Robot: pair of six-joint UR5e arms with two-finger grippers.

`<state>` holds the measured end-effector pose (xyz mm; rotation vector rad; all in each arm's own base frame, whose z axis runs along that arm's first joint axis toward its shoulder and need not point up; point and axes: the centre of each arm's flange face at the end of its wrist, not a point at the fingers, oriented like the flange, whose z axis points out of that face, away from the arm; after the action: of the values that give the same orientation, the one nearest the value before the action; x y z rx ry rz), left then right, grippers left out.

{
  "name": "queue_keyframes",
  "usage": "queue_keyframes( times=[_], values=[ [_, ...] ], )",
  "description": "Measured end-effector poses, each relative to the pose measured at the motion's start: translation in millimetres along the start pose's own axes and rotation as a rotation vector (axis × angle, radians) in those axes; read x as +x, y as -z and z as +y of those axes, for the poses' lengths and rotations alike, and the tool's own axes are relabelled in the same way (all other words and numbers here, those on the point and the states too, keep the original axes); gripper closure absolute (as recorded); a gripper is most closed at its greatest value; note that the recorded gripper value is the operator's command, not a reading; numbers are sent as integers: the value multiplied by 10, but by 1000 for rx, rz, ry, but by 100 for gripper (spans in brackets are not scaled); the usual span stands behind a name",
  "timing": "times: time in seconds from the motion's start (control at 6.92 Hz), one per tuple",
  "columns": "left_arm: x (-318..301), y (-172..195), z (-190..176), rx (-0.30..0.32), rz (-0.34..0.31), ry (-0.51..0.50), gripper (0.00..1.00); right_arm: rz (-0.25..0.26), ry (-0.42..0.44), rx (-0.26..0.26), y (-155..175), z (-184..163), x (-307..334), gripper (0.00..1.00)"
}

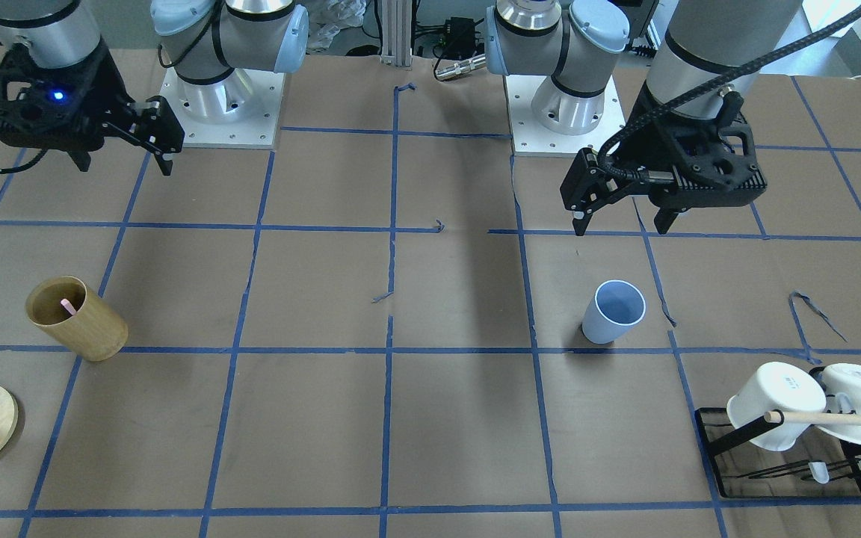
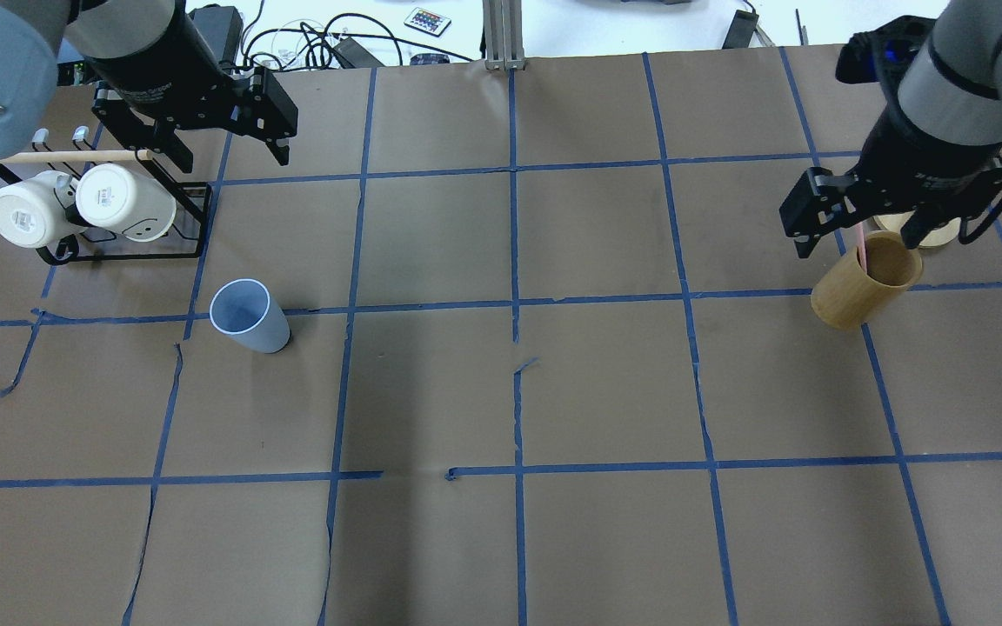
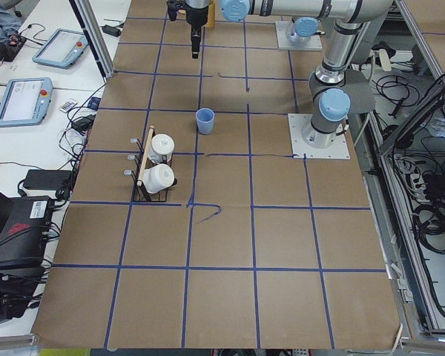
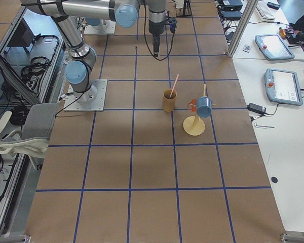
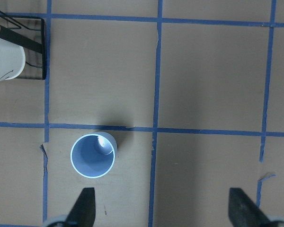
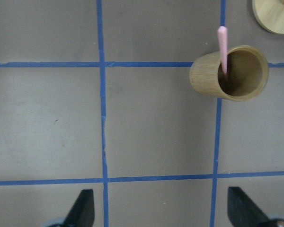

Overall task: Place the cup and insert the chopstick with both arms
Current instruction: 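Lower the right gripper into the bamboo cup and grasp the pink chopstick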

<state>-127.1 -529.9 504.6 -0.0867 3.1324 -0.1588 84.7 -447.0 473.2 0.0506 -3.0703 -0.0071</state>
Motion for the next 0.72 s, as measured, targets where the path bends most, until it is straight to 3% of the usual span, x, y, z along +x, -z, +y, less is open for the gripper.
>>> queue_keyframes(
  times=[0.29,0.72],
  values=[
    [2,2,-15,8,1,2,0,-91,30,1,-55,-51,-223,0],
    [2,3,-21,12,1,1,0,-125,23,-8,-91,-73,-274,0]
  ],
)
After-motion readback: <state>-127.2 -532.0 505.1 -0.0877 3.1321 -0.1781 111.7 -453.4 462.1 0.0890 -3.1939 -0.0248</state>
